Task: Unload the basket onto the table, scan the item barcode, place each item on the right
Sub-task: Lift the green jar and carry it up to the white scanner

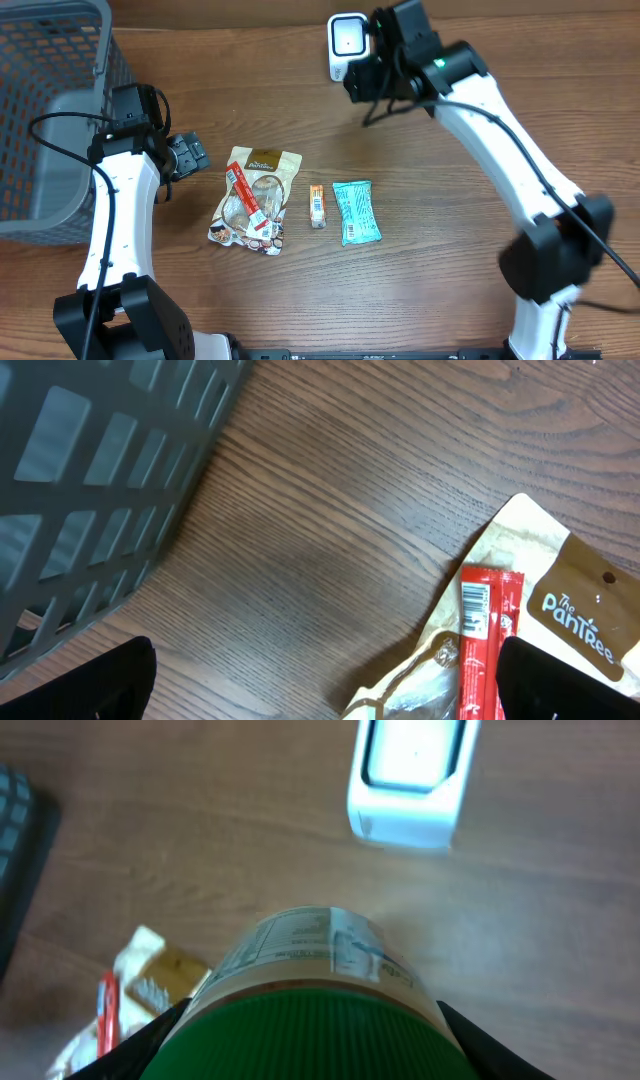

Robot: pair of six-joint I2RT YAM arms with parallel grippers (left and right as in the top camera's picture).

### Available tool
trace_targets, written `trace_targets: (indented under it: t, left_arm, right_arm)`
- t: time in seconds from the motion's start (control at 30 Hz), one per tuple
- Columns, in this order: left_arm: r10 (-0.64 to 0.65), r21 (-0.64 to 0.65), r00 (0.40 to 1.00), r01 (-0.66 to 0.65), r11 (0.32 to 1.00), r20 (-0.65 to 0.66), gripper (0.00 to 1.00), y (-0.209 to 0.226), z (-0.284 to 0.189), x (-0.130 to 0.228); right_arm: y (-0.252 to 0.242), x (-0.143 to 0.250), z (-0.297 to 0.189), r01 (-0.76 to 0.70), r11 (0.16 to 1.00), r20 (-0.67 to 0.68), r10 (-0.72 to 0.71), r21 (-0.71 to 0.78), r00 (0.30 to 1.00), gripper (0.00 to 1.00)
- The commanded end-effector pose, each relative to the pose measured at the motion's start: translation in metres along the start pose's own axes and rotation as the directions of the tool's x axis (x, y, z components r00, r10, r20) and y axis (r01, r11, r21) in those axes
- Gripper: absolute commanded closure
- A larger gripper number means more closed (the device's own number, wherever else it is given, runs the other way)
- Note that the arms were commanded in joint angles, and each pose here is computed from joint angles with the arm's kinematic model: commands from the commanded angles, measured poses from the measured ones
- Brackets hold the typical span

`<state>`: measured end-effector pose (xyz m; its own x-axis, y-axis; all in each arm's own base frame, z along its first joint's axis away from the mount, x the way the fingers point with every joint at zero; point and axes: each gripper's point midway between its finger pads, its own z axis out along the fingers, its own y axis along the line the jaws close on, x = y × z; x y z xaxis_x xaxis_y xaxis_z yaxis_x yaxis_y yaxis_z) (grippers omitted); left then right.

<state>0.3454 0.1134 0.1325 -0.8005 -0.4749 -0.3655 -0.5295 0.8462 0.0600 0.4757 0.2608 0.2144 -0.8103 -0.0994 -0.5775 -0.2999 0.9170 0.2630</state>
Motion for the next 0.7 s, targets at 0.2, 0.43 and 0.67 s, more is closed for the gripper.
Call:
trace_targets:
  t: [0.2, 0.43, 0.67]
  left_arm:
    - [0.011, -0.009, 1.0, -0.011, 1.0, 0.015, 0.0, 0.001, -0.004, -0.003]
    - [0.011, -0.009, 1.0, -0.011, 1.0, 0.015, 0.0, 0.001, -0.004, -0.003]
    - [0.011, -0.009, 1.0, -0.011, 1.0, 0.015, 0.0, 0.001, -0.004, -0.003]
  right_arm:
    - [-0.007, -0.064, 0.046, 0.015, 1.0, 0.19, -0.019, 0.024, 0.982, 0.62]
    - [-0.013, -0.1, 0.079, 0.041, 0.998, 0.365, -0.057, 0.051, 0.929, 0.69]
    - [-0.014, -0.145, 0.076, 0.021, 0.998, 0.571, -0.055, 0.065, 0.819, 0.79]
